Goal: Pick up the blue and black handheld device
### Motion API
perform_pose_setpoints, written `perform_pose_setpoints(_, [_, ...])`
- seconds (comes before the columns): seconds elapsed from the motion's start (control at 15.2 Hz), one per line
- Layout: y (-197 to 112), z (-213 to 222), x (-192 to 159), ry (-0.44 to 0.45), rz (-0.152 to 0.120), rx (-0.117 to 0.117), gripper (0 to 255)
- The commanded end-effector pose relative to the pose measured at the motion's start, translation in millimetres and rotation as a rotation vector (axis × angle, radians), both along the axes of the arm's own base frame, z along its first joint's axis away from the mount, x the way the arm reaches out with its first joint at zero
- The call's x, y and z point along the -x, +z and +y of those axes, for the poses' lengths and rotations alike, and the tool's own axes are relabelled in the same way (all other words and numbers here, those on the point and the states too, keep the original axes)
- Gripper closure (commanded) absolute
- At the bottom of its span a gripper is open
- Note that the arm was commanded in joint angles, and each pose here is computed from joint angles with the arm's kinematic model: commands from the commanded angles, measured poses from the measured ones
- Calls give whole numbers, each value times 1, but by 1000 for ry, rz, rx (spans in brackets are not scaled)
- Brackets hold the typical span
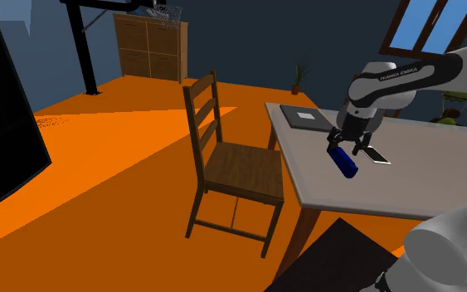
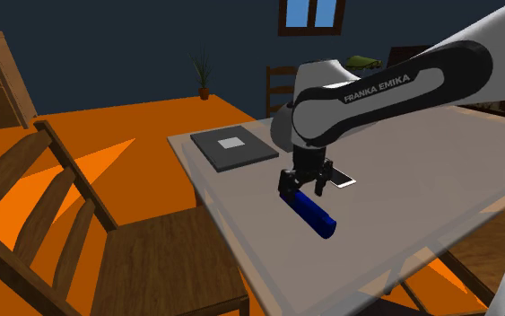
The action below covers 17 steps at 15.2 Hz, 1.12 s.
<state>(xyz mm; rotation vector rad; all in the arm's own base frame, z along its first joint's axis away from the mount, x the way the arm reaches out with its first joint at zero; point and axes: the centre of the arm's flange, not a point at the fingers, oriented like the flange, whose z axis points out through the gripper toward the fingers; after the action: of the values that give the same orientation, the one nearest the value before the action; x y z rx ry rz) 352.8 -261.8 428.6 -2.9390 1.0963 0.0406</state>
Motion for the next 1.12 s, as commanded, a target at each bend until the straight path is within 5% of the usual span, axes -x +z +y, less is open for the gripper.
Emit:
perform_pose_setpoints(0.0, [-11, -1, 0, -3, 0, 0, 0])
perform_pose_setpoints(0.33, [-30, -1, 0, -3, 0, 0, 0])
perform_pose_setpoints(0.4, [-29, -1, 0, -3, 0, 0, 255])
perform_pose_setpoints(1.06, [-24, -1, 0, -3, 0, 0, 255])
